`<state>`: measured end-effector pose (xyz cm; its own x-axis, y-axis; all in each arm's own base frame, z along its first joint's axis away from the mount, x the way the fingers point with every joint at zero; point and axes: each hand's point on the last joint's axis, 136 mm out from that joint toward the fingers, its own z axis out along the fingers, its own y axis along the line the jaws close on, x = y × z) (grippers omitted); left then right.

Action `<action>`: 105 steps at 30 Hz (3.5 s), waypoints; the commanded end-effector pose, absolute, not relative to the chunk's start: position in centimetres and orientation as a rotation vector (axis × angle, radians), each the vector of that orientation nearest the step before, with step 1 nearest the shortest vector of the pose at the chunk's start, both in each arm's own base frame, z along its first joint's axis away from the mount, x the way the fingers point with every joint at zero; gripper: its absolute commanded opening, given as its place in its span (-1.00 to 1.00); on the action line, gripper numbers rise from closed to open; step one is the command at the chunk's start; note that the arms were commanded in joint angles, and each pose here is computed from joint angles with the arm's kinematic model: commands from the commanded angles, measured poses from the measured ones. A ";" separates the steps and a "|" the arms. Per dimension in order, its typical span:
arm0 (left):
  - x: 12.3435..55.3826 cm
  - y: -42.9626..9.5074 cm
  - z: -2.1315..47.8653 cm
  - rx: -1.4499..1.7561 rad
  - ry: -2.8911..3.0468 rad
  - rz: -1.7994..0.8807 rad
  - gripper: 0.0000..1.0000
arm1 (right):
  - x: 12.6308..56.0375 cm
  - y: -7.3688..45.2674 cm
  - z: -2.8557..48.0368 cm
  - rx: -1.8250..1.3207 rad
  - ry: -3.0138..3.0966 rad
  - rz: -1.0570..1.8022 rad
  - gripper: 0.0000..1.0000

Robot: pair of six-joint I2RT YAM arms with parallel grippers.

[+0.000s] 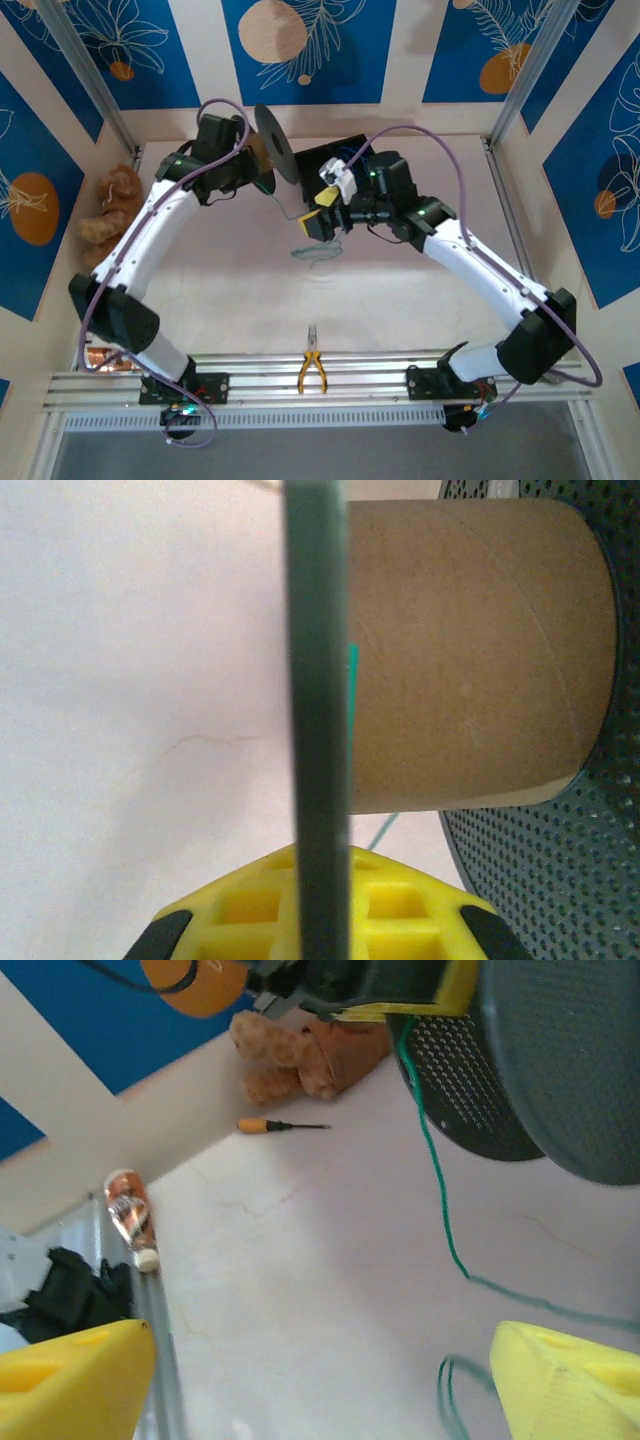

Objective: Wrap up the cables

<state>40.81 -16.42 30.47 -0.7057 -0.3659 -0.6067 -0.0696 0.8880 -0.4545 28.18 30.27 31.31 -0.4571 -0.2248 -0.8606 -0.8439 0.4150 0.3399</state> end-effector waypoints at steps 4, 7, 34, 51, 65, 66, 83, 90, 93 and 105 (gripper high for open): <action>40.1 -18.0 37.3 -0.115 2.050 -0.685 -1.00 | 28.2 25.9 33.3 -0.564 2.116 1.262 0.69; 39.2 -18.6 38.9 -0.062 1.992 -0.725 -1.00 | 29.6 23.6 31.5 -0.405 2.224 1.254 0.63; 33.6 -23.1 44.2 0.150 1.872 -1.034 -1.00 | 35.2 22.3 19.7 -0.058 2.531 1.460 -0.70; 29.7 -22.0 34.9 0.379 2.156 -0.831 -1.00 | 41.4 14.1 24.0 0.174 2.519 0.932 -1.00; 29.0 -21.8 27.3 0.555 2.378 -0.455 -1.00 | 42.4 18.7 31.2 -0.122 2.459 1.081 -1.00; 29.3 -21.6 26.9 0.567 2.388 -0.400 -1.00 | 41.7 19.5 31.9 -0.163 2.456 1.107 -1.00; 34.9 -18.2 27.1 0.499 2.370 0.140 -1.00 | 29.2 29.2 37.2 -0.741 2.446 1.323 -1.00; 36.5 -18.1 28.6 0.343 2.350 0.151 -1.00 | 25.5 33.0 37.4 -0.874 2.428 1.395 -1.00; 37.1 -18.0 29.0 0.234 2.353 0.120 -1.00 | 24.4 34.5 36.8 -0.911 2.438 1.380 -1.00; 39.1 -19.1 32.8 -0.122 2.262 -0.270 -1.00 | 23.3 37.1 29.2 -0.939 2.502 1.250 -1.00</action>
<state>35.91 -18.80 28.09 -0.7700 0.0686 -0.6343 0.1085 0.9938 -0.0243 25.98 36.90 28.49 -0.7870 -0.4411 -0.4314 -0.6139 0.4902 0.6187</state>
